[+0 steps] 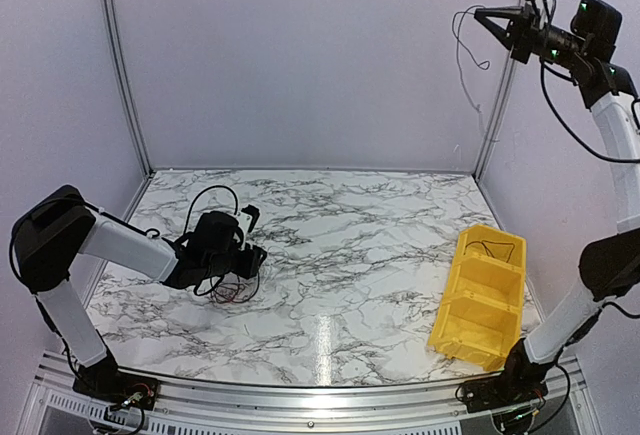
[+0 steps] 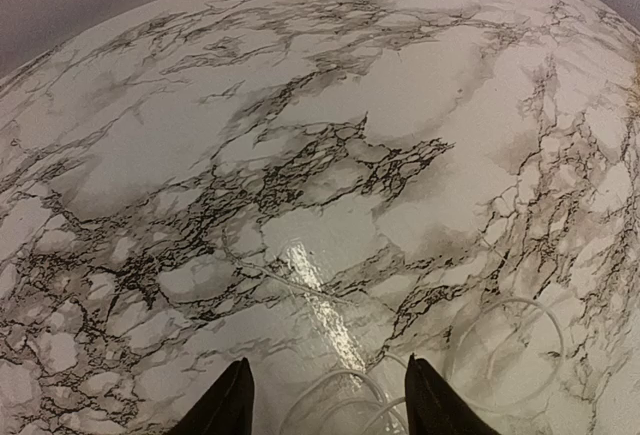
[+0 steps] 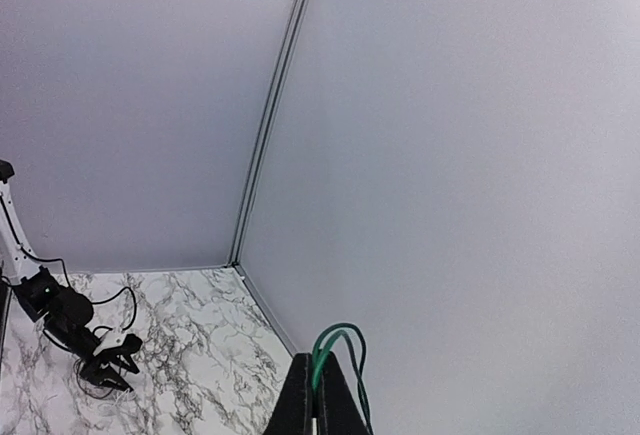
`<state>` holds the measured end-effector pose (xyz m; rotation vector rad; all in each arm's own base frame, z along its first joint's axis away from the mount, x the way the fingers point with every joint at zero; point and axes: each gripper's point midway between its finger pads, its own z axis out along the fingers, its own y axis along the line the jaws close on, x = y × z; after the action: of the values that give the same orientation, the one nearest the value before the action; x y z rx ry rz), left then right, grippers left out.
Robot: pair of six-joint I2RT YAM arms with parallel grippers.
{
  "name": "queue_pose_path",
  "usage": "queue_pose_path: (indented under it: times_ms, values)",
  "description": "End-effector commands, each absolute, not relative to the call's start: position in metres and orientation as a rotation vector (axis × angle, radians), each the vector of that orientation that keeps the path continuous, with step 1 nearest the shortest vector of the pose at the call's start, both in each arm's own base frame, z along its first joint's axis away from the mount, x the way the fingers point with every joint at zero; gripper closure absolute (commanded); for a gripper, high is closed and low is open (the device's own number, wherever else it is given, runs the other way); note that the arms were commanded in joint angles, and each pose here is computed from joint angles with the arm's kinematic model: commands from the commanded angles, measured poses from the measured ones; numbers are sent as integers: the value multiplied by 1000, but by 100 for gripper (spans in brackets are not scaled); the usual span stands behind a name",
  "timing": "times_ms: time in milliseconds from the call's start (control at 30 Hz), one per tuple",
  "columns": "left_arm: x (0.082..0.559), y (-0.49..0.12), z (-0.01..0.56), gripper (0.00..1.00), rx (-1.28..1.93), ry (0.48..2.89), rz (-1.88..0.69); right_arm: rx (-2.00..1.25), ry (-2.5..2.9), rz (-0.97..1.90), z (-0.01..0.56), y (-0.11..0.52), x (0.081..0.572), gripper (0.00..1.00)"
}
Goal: Untangle the cables
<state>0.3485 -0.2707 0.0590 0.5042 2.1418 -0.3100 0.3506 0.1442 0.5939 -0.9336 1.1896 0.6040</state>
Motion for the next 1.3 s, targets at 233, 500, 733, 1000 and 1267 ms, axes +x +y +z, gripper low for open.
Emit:
queue_pose_path:
  times_ms: [233,500,733,1000,1267]
  values:
    - [345,-266,87,42,447,2113,-346,-785,1262,489,583,80,346,100]
    - [345,-263,117,40,373,2067,-396,-729,1351,402,548,59,323,100]
    - [338,-260,149,39,307,2031,-472,-598,1426,308,521,46,313,100]
    - [328,-259,177,38,271,1989,-546,-406,1523,109,499,7,330,100]
    - [321,-266,179,37,288,1990,-587,-337,1653,-26,437,-21,347,100]
